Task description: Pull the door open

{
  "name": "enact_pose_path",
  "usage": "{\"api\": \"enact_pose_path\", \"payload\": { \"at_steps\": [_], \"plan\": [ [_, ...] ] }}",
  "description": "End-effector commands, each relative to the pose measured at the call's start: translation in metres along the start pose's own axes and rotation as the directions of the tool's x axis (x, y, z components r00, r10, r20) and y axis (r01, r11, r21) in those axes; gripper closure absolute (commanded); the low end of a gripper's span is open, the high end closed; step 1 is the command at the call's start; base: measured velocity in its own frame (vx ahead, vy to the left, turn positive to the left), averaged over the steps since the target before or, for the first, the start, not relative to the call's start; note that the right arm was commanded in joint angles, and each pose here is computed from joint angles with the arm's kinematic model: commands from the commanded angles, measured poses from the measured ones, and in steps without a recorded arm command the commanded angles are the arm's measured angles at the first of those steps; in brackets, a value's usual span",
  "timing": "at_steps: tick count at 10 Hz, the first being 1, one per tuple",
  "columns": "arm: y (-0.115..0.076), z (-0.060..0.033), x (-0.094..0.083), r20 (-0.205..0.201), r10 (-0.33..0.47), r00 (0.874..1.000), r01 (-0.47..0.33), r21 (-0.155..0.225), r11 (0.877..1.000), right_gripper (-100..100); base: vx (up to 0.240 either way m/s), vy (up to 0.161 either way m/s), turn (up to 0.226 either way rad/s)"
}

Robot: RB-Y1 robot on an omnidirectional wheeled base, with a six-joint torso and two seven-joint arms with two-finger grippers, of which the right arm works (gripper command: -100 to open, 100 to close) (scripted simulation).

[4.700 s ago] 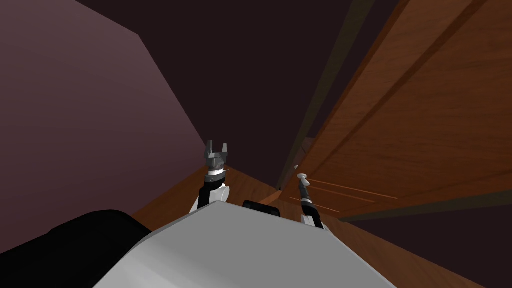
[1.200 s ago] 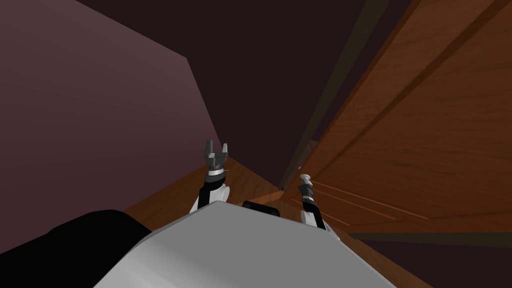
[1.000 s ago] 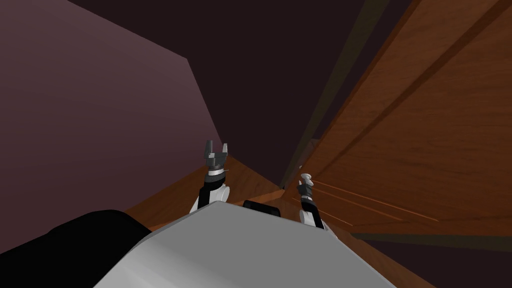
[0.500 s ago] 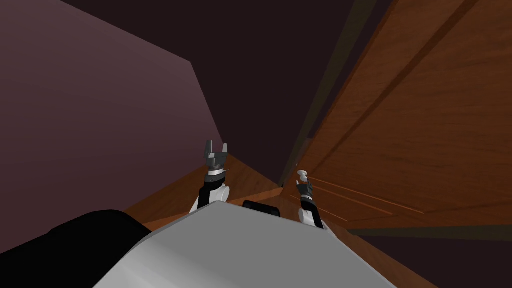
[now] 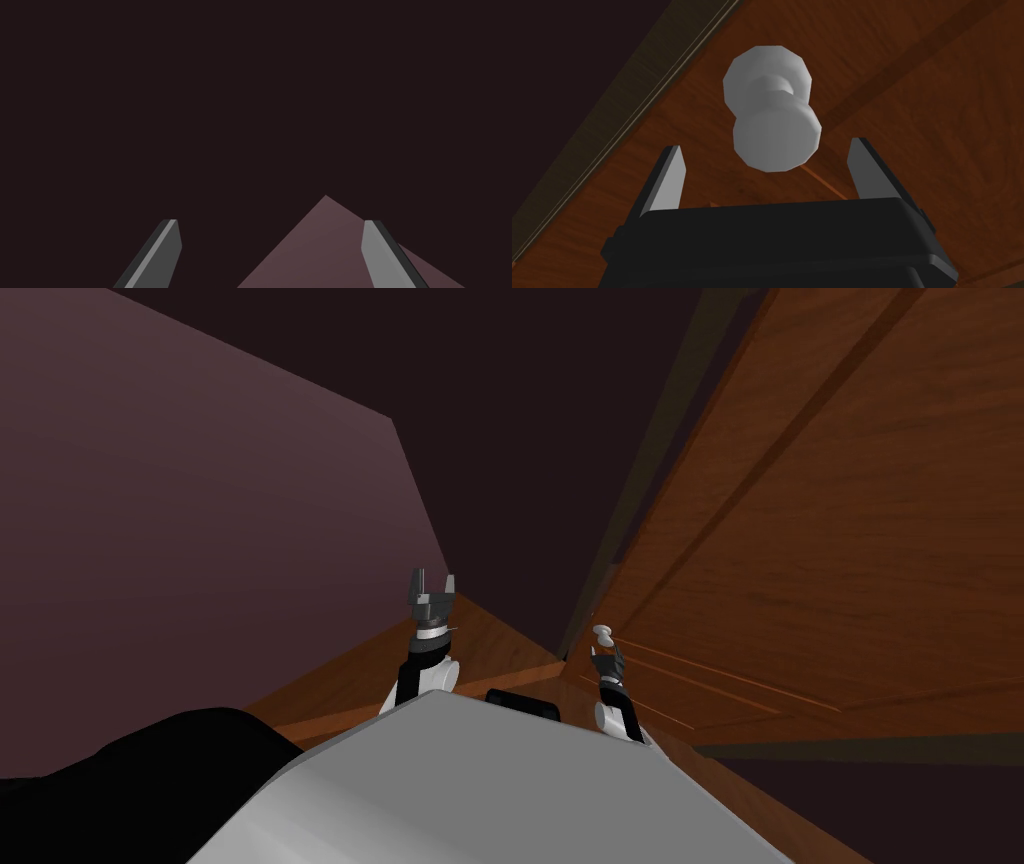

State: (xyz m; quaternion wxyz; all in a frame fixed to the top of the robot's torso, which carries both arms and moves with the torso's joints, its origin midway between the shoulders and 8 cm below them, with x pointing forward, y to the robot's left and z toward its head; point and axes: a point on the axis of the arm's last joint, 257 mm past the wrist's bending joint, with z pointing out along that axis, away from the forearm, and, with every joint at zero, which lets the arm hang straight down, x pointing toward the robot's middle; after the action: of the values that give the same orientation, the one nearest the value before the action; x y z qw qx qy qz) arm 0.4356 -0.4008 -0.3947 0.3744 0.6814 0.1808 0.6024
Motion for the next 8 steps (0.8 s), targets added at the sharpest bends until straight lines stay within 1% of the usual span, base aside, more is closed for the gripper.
{"api": "enact_pose_path", "payload": {
  "at_steps": [1, 2, 4, 5, 7, 8],
  "plan": [
    [-0.001, 0.0009, 0.0021, 0.004, 0.072, 0.997, -0.072, -0.007, 0.997, -100, -0.085, -0.023, 0.097],
    [-0.001, 0.0009, 0.0021, 0.004, 0.085, 0.996, -0.085, -0.007, 0.996, -100, -0.066, -0.034, 0.024],
    [-0.0026, 0.0022, 0.0049, 0.009, 0.179, 0.984, -0.179, -0.017, 0.984, -100, -0.075, -0.039, 0.064],
    [-0.0026, 0.0022, 0.0049, 0.009, 0.193, 0.981, -0.193, -0.017, 0.981, -100, -0.068, -0.022, 0.032],
    [-0.0044, 0.0033, 0.0077, 0.012, 0.284, 0.959, -0.283, -0.027, 0.959, -100, -0.067, -0.022, 0.064],
    [-0.0044, 0.0033, 0.0077, 0.012, 0.3, 0.954, -0.299, -0.027, 0.954, -100, -0.053, -0.023, 0.029]
  ]
}}
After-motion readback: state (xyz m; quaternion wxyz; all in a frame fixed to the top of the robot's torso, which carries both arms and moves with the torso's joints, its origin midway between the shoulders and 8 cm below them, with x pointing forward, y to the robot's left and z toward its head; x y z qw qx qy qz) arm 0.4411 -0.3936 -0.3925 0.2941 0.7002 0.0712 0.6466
